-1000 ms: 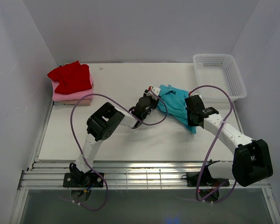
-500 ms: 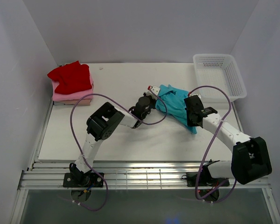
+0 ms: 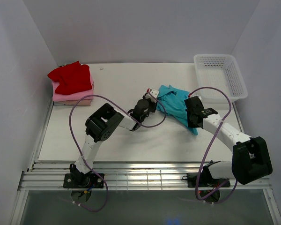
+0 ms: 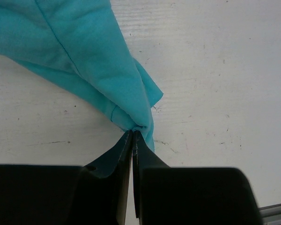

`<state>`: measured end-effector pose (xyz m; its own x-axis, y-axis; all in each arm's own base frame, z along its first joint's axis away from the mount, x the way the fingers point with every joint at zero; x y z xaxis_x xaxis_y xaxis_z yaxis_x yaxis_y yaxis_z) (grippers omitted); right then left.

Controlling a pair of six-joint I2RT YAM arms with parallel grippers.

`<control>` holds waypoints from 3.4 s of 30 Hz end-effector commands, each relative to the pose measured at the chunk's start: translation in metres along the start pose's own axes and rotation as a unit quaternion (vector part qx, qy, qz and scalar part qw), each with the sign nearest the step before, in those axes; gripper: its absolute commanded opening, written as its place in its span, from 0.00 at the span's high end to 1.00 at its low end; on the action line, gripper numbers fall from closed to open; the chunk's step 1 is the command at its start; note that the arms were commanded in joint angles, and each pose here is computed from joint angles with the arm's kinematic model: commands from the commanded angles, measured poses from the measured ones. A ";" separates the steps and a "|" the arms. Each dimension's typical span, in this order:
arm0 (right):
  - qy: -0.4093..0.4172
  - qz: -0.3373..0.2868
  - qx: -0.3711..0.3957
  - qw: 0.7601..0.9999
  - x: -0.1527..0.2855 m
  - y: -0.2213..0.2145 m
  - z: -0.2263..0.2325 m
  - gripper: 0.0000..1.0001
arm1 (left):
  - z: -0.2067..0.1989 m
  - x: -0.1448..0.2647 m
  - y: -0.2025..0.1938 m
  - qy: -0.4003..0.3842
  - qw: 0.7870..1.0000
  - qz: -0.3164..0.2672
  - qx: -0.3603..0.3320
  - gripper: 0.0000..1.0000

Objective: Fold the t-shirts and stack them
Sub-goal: Flatten the tshirt out

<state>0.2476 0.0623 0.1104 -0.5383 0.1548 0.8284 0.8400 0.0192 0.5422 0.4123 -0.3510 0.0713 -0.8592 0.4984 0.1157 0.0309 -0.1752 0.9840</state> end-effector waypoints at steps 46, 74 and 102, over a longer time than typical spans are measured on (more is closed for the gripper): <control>-0.009 -0.006 0.004 1.000 -0.016 0.005 0.005 0.92 | 0.028 0.002 0.071 0.045 0.996 -0.078 -0.013 1.00; -0.031 -0.240 -0.052 0.969 0.111 0.180 -0.037 0.92 | 0.124 0.228 0.296 0.127 0.972 -0.199 0.009 1.00; 0.020 -0.089 -0.041 0.995 0.009 0.042 -0.012 0.81 | -0.052 0.091 0.075 -0.140 0.988 0.051 0.029 0.53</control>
<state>0.2709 0.0487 0.1435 -0.6612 0.1355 0.7378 0.7425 -0.0225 0.6695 0.2998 -0.3483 0.1281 -0.6695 0.6724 0.3156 0.2160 -0.2303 0.9489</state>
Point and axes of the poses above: each gripper's point midway between its finger pads, its own x axis back along the fingers, its own z axis along the line the jaws close on, y = z × x, the point moved 5 cm from there along x, back along the fingers, and after that the axes turned 5 degrees about -x, right-handed, at the moved point
